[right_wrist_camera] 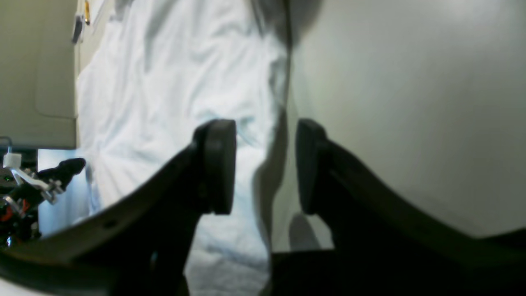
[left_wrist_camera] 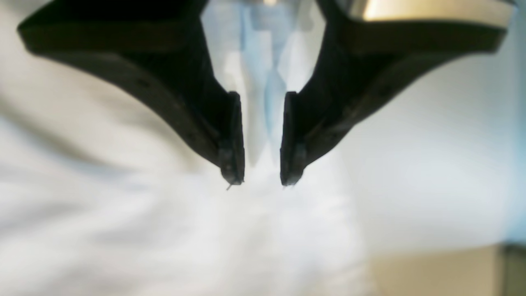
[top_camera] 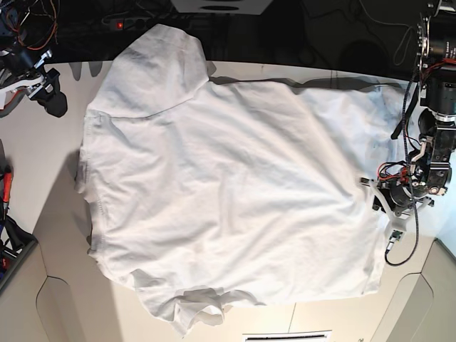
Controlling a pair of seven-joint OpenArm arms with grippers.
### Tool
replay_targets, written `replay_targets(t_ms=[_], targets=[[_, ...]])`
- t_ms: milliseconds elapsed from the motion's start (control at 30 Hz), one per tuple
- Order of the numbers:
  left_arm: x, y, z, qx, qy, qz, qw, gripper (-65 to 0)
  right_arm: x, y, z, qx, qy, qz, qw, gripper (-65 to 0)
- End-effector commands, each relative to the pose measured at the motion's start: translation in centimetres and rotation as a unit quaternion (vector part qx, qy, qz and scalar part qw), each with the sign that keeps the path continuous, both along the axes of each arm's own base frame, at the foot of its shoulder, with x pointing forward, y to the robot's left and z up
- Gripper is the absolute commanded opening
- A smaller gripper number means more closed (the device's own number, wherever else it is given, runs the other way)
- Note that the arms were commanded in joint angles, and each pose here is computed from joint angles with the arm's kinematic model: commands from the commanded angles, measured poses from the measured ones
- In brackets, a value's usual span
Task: Layout the t-shirt on the table in an organized manner, then fold the t-shirt properly
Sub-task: 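Release the shirt and move both grippers to the shoulder-edge corners, then grasp the shoulder-edge corners of the white shirt with both grippers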
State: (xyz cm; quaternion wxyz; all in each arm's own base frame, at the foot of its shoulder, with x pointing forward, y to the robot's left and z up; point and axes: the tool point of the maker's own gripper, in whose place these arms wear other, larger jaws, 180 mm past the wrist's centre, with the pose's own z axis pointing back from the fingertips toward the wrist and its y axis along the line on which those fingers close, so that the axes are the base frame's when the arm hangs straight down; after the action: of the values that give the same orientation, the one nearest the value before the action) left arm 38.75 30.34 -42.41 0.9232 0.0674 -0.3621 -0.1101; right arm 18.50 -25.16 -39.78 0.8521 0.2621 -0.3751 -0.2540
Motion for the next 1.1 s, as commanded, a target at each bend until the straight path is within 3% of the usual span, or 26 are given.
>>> replay_targets(t_ms=[0, 133, 200, 333, 633, 700, 733, 767, 900, 1067], targets=[[1.4, 0.6, 1.9, 0.006, -0.027, 0.001, 1.0, -47.1, 0.4, -0.1, 0.4, -0.001, -0.012, 0.003, 0.9999, -40.6], [1.6, -0.2, 1.7, -0.002, -0.03, -0.002, 1.0, -47.1, 0.3, 2.0, -1.7, 0.032, 0.012, 0.021, 0.9992, -40.1], [1.7, -0.4, 1.7, -0.005, -0.033, -0.003, 0.999, -47.1, 0.6, 3.1, -2.6, 0.043, 0.022, 0.034, 0.9983, -36.9], [1.7, -0.4, 1.7, -0.004, -0.033, -0.003, 0.999, -47.1, 0.8, 5.0, -4.3, 0.04, 0.049, 0.068, 0.9957, -36.3], [1.7, -0.1, 1.9, -0.004, -0.036, 0.005, 0.999, -47.1, 1.1, 8.8, -4.8, 0.056, 0.055, 0.124, 0.9893, -36.7], [1.8, 1.2, 2.4, -0.002, -0.047, 0.034, 0.998, -47.1, 1.0, 9.3, -5.0, 0.052, 0.06, 0.134, 0.9878, -45.0], [1.9, 1.9, 2.8, -0.008, -0.054, 0.048, 0.997, -47.1, 0.9, 9.4, -5.2, 0.048, 0.065, 0.138, 0.9871, -53.8], [1.9, 2.7, 3.2, -0.018, -0.062, 0.065, 0.996, -47.1, 0.7, 9.4, -5.4, 0.043, 0.069, 0.14, 0.9868, -64.0], [0.9, 5.7, 5.1, -0.108, -0.093, 0.118, 0.983, -47.1, 0.4, 9.1, -5.8, 0.031, 0.079, 0.145, 0.9859, -65.0], [-2.8, 8.0, 6.9, -0.263, -0.124, 0.151, 0.945, -47.1, 0.5, 9.1, -5.7, 0.031, 0.078, 0.144, 0.986, -65.0]])
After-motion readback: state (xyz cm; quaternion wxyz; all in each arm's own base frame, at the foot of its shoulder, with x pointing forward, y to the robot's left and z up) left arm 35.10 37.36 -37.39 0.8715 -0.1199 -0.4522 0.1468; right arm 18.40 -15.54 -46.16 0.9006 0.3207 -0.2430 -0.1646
